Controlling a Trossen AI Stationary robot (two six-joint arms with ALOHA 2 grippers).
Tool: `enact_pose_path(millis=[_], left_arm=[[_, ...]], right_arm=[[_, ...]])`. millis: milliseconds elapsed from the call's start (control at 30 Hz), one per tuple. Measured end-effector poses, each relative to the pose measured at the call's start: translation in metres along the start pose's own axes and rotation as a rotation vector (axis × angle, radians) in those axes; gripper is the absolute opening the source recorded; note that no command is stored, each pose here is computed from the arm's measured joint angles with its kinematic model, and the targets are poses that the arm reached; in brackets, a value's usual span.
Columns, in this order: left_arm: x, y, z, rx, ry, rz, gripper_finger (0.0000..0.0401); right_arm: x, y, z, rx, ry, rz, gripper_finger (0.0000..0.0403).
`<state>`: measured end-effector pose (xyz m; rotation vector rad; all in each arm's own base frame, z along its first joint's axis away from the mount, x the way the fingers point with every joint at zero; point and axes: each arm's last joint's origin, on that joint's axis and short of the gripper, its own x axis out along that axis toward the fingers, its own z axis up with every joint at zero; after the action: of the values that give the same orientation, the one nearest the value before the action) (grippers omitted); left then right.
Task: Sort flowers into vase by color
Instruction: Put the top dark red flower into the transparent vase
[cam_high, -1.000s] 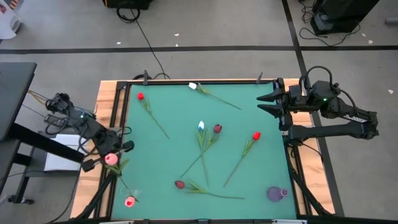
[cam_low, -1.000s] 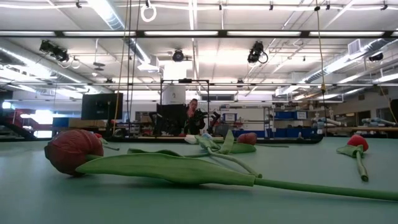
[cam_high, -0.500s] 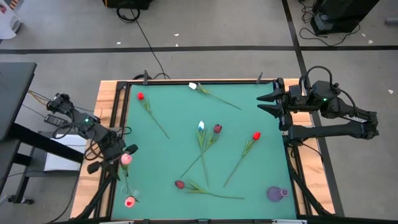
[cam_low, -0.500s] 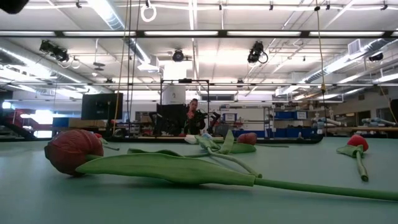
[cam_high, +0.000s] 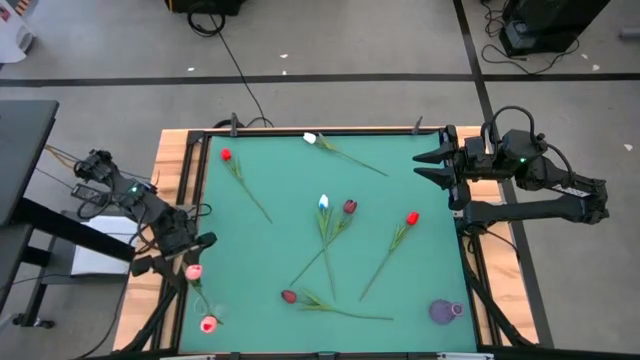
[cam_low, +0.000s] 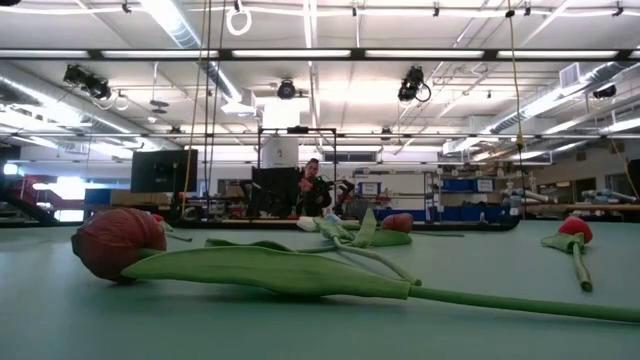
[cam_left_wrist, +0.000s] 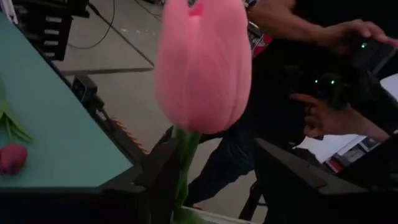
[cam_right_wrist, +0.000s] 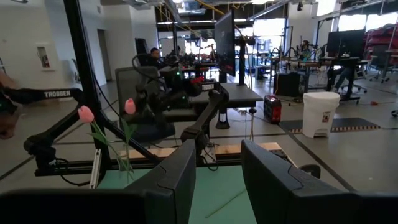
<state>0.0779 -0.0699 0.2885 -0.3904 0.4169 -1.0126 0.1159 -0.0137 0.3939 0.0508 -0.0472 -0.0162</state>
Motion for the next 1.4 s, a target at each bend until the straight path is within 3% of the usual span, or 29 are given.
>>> enact_pose_path(millis=[200,467,667,867,1067,1267,1400], left_arm=[[-0.018,-0.020,0.022,0.059,-0.007,0.008,0.0197],[-0.054,-0.048,0.051,0.133,0.012,0.221,0.0181],[-0.034,-0.037,0.052,0.056,0.006,0.224,0.0180],[0.000,-0.021,0.042,-0.043,0.012,0.082,0.0183],[0.000,-0.026,0.049,-0.062,0.062,0.063,0.0205],[-0.004,-0.023,0.042,0.158,0.212,0.177,0.0219],[0.002,-0.020,0.043,0.311,0.236,0.164,0.0220]], right_arm=[[0.000,0.000,0.000,0.000,0.000,0.000,0.0137],[0.000,0.000,0.000,0.000,0.000,0.000,0.0137],[0.000,0.000,0.000,0.000,0.000,0.000,0.0137],[0.000,0.000,0.000,0.000,0.000,0.000,0.0137],[0.000,0.000,0.000,0.000,0.000,0.000,0.0137],[0.000,0.000,0.000,0.000,0.000,0.000,0.0137],[0.000,0.000,0.000,0.000,0.000,0.000,0.0137]])
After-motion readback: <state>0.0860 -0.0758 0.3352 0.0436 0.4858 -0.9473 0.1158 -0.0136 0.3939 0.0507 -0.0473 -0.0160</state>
